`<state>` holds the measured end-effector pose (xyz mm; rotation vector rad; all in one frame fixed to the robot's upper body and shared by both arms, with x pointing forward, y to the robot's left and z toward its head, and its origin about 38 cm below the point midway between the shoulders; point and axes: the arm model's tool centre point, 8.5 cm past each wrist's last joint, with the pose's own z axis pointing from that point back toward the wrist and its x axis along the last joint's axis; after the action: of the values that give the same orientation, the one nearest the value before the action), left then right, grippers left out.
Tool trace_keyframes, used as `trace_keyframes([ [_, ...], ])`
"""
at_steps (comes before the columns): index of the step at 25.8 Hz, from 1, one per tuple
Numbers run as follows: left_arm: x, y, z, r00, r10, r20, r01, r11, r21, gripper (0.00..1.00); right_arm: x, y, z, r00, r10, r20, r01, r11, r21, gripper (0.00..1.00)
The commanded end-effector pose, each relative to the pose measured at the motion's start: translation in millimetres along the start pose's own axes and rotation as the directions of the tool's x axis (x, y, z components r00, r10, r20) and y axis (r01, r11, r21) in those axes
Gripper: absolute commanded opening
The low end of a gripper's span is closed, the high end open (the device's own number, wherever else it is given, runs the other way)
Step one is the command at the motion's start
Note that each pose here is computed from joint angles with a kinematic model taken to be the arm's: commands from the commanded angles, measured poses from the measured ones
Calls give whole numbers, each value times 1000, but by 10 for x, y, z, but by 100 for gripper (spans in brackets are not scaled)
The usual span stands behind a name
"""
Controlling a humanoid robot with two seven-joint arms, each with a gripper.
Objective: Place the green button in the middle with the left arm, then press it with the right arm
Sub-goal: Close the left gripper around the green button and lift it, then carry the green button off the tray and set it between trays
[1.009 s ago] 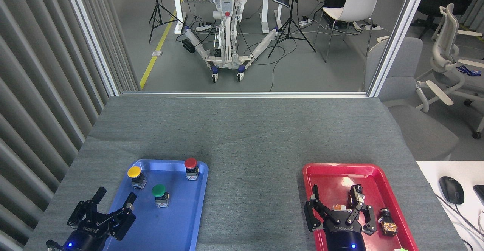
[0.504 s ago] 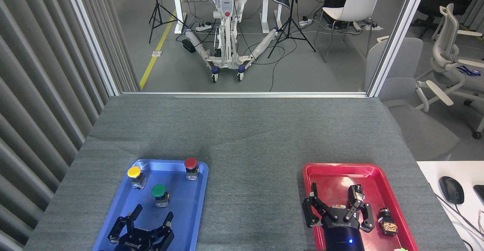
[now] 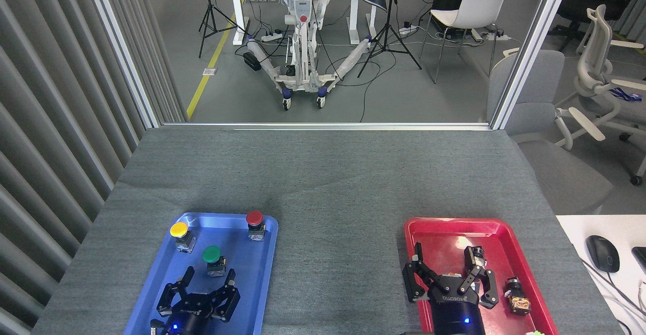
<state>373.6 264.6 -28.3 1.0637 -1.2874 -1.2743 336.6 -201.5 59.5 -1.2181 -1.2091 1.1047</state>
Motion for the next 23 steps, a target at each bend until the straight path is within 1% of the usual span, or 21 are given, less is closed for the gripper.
trace_keyframes([
  [1, -60, -26, -98, 999, -6, -41, 5, 1000, -13, 95, 6, 19, -17, 1000, 1, 0, -1, 1000, 4, 100],
  [2, -72, -33, -114, 999, -6, -43, 6, 1000, -17, 92, 14, 45, -19, 1000, 2, 4, -2, 1000, 10, 100],
  [4, -68, -60, -106, 999, -7, -45, 6, 1000, -25, 92, 16, 78, -15, 1000, 7, 6, -8, 1000, 21, 100],
  [7, -60, -22, -149, 999, -5, -44, 4, 1000, -16, 92, 18, 130, -17, 998, 54, 12, -54, 998, 34, 100],
  [8, -49, -19, -156, 999, -4, -42, 3, 1000, -16, 92, 23, 147, -15, 998, 57, 14, -58, 998, 40, 100],
  [15, 2, -18, -166, 1000, -6, -23, 6, 1000, -16, 90, 49, 127, -43, 998, 53, 18, -54, 998, 34, 100],
  [18, 65, -39, -176, 1000, -11, -10, 11, 1000, -23, 87, 108, 108, -60, 998, 52, 27, -53, 998, 29, 100],
  [19, 75, -40, -182, 1000, -11, -10, 11, 1000, -23, 84, 117, 105, -65, 998, 53, 31, -54, 998, 30, 100],
  [21, 75, -32, -236, 1000, -5, -11, 5, 1000, -25, 69, 126, 112, -64, 998, 54, 36, -56, 998, 33, 99],
  [23, 60, -77, -260, 1000, -2, -13, 2, 999, -43, 60, 172, 111, -65, 998, 49, 41, -51, 998, 33, 99],
])
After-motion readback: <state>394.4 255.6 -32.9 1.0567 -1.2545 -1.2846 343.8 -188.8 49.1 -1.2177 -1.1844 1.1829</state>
